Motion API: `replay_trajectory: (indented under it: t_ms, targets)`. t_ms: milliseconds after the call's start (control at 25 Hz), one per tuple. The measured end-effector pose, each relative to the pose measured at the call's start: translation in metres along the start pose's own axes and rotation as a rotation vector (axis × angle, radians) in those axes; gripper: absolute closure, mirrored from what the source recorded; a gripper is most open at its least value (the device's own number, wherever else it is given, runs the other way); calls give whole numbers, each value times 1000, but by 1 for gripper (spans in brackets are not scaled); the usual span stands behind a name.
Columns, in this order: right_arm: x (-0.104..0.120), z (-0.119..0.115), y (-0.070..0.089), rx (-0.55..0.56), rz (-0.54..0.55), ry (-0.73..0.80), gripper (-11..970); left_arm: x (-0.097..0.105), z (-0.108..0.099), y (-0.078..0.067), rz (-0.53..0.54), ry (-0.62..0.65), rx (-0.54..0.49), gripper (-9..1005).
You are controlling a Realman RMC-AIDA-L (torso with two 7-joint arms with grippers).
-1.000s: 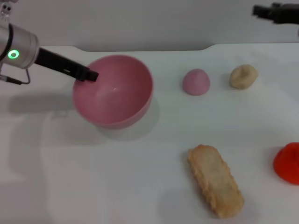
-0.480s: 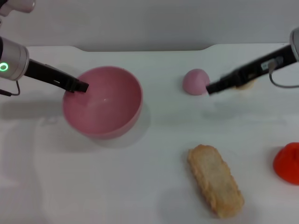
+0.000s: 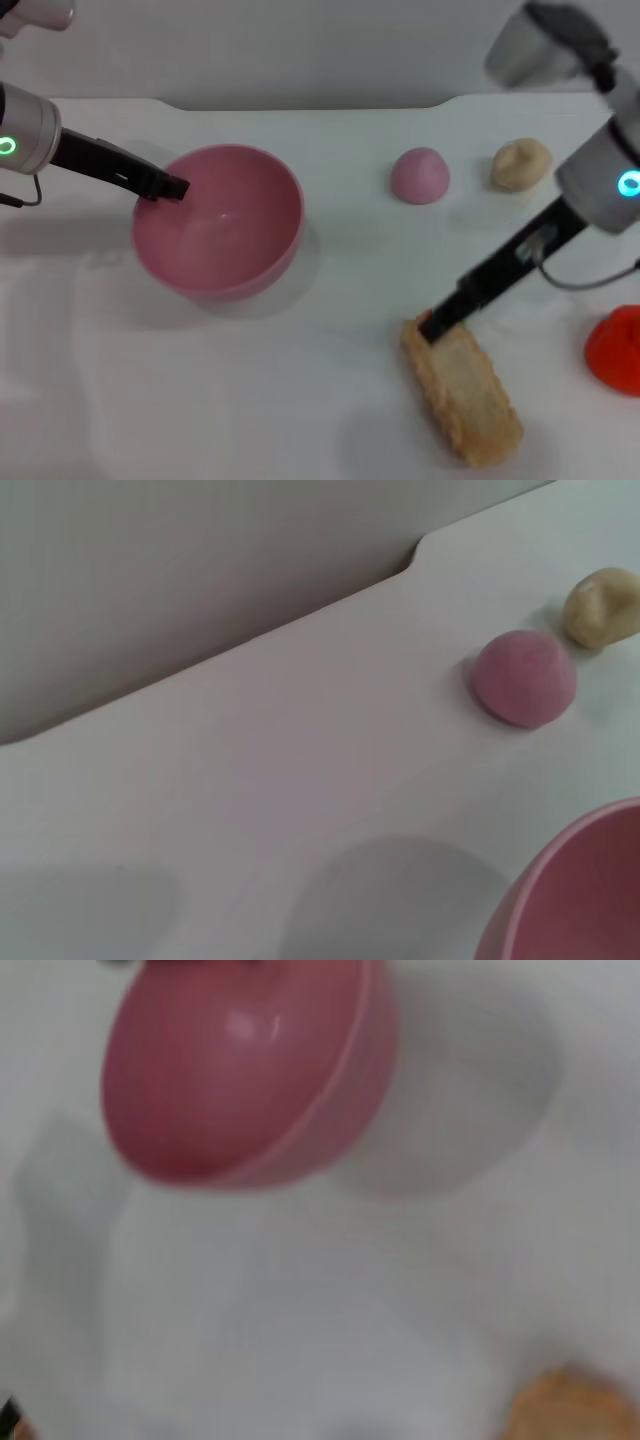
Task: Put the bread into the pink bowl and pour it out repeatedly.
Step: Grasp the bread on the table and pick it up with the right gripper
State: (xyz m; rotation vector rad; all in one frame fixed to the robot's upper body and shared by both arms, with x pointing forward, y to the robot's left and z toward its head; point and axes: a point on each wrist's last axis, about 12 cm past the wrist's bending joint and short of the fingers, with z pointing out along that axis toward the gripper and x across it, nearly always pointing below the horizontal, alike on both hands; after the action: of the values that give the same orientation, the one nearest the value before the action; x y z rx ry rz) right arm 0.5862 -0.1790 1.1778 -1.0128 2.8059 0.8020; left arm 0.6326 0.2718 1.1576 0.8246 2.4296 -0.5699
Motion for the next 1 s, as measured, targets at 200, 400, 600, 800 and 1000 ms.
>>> replay_trajectory:
  t_ms: [200, 400, 600, 800, 1000]
  targets:
    - [10, 18, -10, -37, 80, 80, 365, -3, 0, 0, 15, -11, -3, 927]
    - [12, 12, -18, 10, 117, 84, 368, -5, 2, -2, 38, -18, -3, 927]
    - [15, -8, -30, 28, 177, 27, 371, -9, 4, -4, 61, -26, -5, 926]
    - [25, -15, -41, 21, 238, 5, 374, -8, 6, -5, 65, -27, -3, 926]
    - [29, -1, -39, -4, 241, 20, 377, -7, 6, -5, 62, -29, -1, 926]
